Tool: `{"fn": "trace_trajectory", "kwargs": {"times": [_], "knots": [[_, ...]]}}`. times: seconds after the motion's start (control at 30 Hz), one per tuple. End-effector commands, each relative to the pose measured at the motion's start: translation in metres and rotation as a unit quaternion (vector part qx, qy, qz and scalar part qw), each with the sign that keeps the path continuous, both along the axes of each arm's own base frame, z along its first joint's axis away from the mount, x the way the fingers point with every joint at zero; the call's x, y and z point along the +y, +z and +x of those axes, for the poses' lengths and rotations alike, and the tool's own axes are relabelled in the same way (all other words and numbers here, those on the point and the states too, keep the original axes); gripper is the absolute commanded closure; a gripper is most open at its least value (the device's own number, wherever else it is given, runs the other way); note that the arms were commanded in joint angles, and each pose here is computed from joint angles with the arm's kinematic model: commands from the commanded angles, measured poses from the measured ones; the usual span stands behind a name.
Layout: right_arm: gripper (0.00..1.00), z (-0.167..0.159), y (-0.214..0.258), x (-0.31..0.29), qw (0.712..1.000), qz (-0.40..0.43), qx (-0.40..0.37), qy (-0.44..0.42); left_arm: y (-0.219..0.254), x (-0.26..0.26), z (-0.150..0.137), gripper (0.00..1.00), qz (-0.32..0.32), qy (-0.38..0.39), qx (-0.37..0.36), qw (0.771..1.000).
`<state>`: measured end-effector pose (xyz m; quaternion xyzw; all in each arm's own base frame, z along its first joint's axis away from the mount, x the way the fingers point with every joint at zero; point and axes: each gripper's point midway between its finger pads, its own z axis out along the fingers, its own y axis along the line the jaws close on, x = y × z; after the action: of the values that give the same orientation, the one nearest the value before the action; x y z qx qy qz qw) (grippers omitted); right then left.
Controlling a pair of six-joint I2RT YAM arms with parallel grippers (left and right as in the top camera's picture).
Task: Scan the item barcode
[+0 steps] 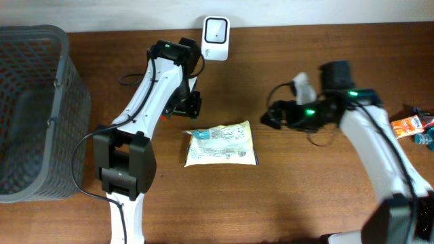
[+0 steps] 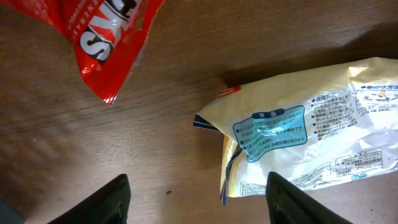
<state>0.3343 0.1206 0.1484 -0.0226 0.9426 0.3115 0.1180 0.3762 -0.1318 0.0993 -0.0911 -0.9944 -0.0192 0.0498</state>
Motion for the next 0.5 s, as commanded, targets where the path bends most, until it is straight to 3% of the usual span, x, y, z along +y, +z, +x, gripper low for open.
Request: {"fn": "trace_trajectory", "kwargs": {"times": [0.0,0.13,0.3,0.43,0.47], "knots": [[0.0,0.006,-0.046,0.033,0.998,0.006,0.055,0.017,-0.005,0.003,-0.001,0.32,0.004,0.0,0.008,1.0],[0.01,0.011,-0.092,0.044,0.995,0.001,0.096,0.023,-0.005,0.002,0.001,0.31,0.002,0.0,0.003,1.0],[0.27,0.006,-0.121,0.063,0.99,0.03,0.131,0.044,-0.006,0.001,0.005,0.31,-0.001,0.0,-0.005,1.0],[0.37,0.003,-0.129,0.073,0.99,0.019,0.13,0.058,-0.006,0.0,0.006,0.36,-0.001,0.0,-0.007,1.0],[0.44,0.003,-0.13,0.074,0.99,0.016,0.127,0.06,-0.006,0.001,0.005,0.37,-0.001,0.0,-0.005,1.0]]}}
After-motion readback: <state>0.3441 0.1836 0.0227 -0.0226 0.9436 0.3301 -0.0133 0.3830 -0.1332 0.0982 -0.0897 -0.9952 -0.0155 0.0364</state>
